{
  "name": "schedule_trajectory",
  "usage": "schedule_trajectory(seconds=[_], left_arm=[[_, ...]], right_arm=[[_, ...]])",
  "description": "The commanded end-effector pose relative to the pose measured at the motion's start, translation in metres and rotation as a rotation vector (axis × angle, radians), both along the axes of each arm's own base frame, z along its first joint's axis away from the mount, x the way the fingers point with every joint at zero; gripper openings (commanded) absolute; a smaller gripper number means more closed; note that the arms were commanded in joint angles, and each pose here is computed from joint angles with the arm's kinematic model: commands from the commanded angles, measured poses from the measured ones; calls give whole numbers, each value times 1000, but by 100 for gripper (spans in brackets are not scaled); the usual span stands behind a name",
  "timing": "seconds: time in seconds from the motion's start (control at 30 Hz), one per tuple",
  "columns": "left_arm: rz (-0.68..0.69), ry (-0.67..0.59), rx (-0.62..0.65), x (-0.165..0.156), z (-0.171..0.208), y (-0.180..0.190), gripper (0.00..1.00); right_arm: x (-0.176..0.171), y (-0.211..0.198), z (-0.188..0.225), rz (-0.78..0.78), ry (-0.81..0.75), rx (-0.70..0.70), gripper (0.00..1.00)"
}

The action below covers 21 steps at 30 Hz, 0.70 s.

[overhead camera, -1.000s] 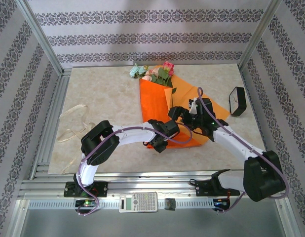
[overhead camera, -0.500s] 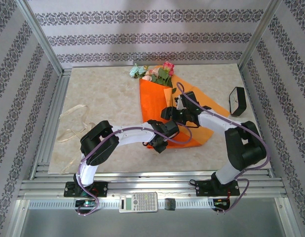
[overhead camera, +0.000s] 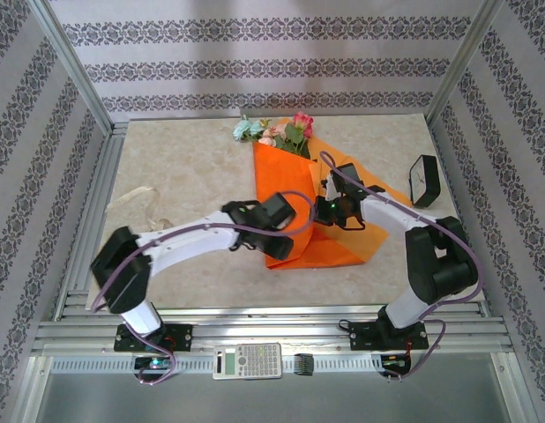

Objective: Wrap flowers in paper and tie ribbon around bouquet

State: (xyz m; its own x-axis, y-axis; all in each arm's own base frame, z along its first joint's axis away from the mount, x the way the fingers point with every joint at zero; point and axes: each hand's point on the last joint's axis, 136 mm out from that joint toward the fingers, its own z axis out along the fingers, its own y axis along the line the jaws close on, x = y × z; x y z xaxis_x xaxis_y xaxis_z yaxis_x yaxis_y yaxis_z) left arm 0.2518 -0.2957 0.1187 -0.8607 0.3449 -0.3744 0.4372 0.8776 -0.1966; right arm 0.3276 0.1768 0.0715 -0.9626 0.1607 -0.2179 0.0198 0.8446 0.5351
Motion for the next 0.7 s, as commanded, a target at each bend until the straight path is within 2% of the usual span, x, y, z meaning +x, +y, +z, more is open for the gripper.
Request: schedule_trajectory(seconds=[0.0,0.17,0.27,0.43,0.67], left_arm=[[164,205,-157,-3,-17,9,64],[211,328,-270,7,-33,-1,58],[212,365,-248,7,-46,-4,53],[244,352,-200,9,-58,5,54],[263,379,-206,10,-69,1,55]], right_arm=[[0,1,1,47,10,14,0],[-2,-2,-9,48,39,14,0],[-3,-4,-12,47,49,11,0],[-4,-11,-14,46,50,-9,0],[-11,-14,-16,72,62,-19,0]])
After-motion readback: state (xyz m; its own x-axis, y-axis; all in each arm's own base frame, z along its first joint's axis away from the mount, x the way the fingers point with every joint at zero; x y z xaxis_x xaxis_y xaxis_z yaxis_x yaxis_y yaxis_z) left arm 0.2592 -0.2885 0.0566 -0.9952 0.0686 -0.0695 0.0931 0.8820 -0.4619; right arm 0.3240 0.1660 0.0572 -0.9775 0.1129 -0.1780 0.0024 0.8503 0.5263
